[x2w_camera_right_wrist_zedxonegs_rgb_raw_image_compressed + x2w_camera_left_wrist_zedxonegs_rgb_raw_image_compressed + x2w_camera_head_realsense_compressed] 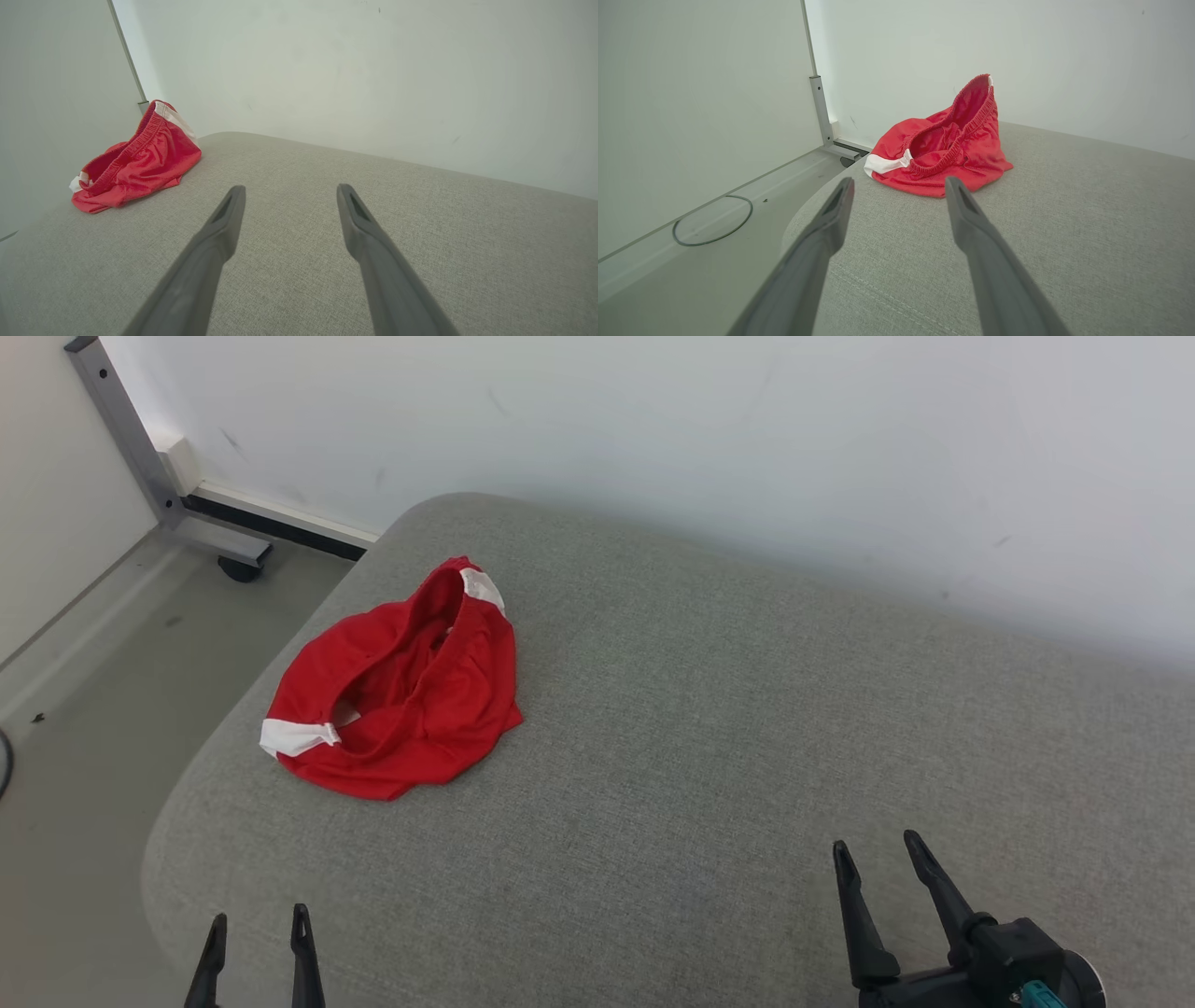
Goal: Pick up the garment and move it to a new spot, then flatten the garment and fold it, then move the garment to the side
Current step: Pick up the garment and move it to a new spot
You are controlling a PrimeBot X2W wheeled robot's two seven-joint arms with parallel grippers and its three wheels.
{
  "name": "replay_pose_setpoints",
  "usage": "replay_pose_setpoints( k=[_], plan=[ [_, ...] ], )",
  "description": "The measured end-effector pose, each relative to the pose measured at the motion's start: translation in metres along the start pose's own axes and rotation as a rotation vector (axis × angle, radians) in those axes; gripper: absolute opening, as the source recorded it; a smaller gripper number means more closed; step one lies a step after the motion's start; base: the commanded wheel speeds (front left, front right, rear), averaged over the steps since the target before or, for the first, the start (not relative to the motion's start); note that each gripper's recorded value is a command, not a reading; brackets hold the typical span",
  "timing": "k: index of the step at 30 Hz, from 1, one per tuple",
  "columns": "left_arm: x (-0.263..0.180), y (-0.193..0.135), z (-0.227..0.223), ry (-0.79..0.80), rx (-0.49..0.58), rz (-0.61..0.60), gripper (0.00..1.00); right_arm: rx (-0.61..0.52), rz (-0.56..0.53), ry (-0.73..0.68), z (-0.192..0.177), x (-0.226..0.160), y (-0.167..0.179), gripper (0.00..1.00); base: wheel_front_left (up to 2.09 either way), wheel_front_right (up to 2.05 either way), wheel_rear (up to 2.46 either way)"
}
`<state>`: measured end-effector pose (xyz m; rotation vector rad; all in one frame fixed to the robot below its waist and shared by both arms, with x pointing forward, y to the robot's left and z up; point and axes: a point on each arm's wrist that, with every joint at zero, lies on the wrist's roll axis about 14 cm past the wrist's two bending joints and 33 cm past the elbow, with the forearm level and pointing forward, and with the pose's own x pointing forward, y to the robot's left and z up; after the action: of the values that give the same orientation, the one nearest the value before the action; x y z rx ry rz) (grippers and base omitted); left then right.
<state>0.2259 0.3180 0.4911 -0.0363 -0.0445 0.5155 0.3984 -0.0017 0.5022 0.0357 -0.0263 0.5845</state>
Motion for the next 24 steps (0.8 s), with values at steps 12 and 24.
replay_pose_setpoints(
  k=[12, 24],
  plan=[
    [0.066, -0.028, 0.016, -0.031, 0.0, -0.103, 1.0, -0.008, -0.03, 0.0, 0.0, 0.003, -0.013, 1.0, 0.0, 0.0, 0.0],
    [0.191, -0.056, 0.013, 0.191, -0.149, -0.119, 1.0, -0.057, -0.049, 0.025, -0.004, 0.016, -0.036, 1.0, 0.0, 0.0, 0.0]
  ],
)
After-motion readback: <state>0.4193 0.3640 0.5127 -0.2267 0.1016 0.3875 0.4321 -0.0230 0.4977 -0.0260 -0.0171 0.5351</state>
